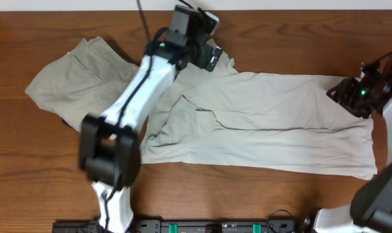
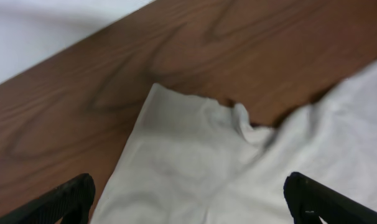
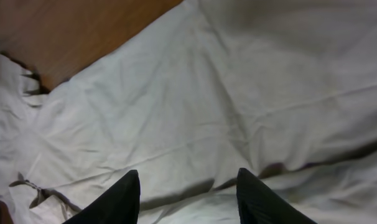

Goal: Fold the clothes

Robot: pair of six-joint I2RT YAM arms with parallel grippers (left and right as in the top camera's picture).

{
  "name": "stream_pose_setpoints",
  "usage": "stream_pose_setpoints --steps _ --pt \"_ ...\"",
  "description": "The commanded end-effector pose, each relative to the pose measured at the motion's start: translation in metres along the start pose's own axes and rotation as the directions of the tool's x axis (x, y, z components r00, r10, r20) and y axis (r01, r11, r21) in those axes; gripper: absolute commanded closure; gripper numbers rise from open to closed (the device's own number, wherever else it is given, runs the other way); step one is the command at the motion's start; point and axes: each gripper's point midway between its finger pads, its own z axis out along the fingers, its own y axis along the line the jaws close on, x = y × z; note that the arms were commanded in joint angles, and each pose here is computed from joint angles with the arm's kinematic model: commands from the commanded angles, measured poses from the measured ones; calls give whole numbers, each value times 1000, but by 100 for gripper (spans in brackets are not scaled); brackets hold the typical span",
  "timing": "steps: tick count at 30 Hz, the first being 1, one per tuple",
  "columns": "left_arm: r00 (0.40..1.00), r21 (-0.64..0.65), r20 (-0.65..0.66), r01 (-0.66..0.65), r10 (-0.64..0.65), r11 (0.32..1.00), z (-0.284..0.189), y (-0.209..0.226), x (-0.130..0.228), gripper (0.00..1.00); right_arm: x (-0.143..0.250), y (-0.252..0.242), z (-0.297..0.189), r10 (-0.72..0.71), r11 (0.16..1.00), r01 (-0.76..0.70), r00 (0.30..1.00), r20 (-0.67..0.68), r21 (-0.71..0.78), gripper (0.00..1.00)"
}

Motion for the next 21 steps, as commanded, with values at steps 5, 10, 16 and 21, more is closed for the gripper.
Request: stream_pose_setpoints --steps 5,10,16,21 --pt "999 -49 41 8 -6 999 74 21 7 14 0 7 14 -67 998 67 995 -71 -3 49" --pt "1000 -94 21 11 -9 996 106 31 29 16 8 6 14 -56 998 57 993 -103 4 50" --pt "1000 -105 -13 13 -14 994 125 34 49 26 17 4 13 -41 999 43 989 -140 11 51" --pt "998 -99 -51 15 -21 995 136 33 66 49 24 2 12 -28 999 32 985 -169 18 56"
